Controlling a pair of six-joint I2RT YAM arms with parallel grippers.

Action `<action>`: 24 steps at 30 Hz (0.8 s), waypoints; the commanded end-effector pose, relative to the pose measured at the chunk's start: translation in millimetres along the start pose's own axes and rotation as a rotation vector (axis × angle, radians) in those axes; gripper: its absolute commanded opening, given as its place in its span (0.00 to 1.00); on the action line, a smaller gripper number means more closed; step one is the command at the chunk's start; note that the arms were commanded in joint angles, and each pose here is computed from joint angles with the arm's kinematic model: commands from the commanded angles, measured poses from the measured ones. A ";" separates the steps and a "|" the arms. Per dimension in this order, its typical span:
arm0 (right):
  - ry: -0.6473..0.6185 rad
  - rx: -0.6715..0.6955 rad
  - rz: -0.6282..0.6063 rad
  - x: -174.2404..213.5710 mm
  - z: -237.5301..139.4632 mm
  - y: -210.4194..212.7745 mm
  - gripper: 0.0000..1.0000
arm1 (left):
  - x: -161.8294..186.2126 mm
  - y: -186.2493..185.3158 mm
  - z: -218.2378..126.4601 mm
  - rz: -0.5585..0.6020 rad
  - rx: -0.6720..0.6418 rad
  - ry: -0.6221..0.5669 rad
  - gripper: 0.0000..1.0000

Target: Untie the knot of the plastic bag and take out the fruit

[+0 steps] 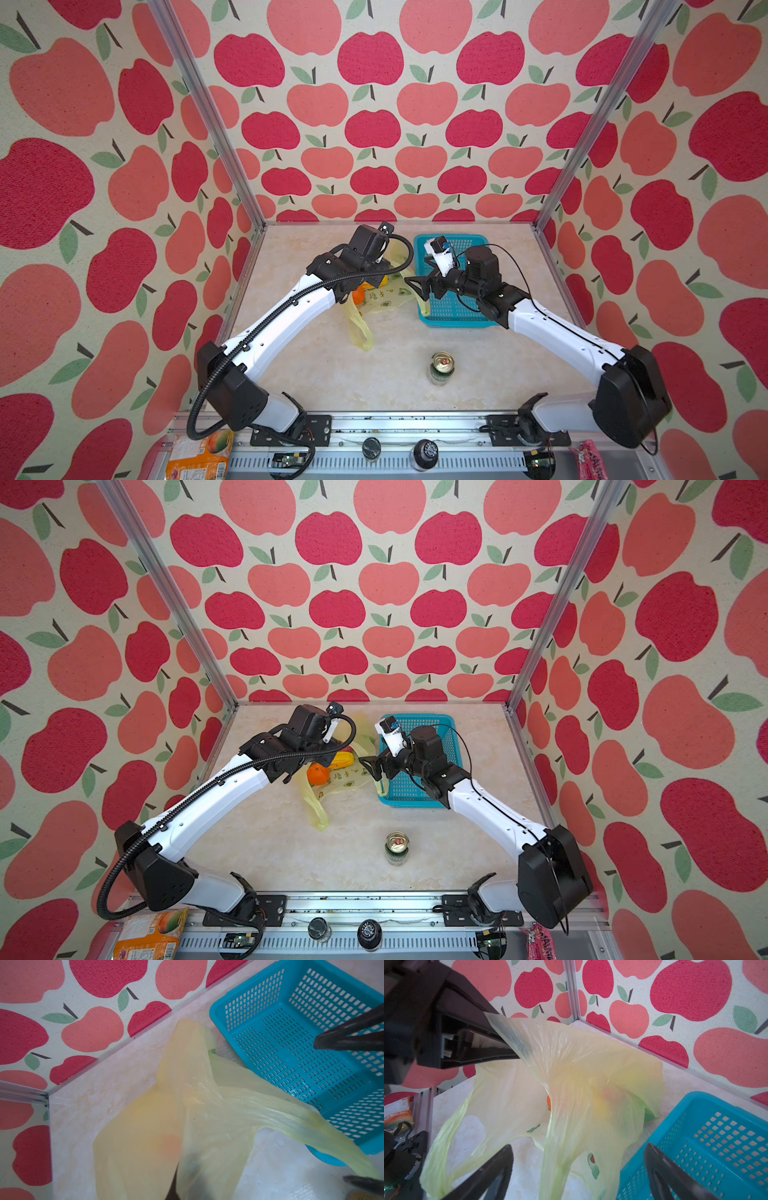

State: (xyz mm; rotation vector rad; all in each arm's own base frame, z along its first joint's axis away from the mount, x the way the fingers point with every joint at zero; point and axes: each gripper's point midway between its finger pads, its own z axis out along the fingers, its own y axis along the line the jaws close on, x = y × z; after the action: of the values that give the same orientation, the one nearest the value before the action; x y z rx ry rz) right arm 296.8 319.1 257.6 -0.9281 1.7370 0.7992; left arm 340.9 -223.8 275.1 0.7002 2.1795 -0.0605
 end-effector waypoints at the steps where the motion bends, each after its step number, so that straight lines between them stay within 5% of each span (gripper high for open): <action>1: 0.013 -0.040 -0.120 1.7 -2.9 25.0 0.99 | -19.3 -23.6 -27.5 -0.085 0.166 -0.139 0.00; 8: 0.046 0.020 -0.211 0.0 6.7 36.9 0.99 | -5.7 -47.0 -64.0 -0.060 0.191 -0.211 0.00; 24: 0.028 0.042 -0.295 -7.5 5.2 66.4 0.99 | 1.5 -50.0 -63.1 -0.052 0.180 -0.224 0.00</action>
State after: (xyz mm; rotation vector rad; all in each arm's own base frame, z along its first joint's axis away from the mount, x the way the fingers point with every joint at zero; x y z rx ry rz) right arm 235.2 363.8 246.8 -1.1968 1.6160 0.6219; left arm 262.2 -244.4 289.0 0.7258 2.0340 -0.3613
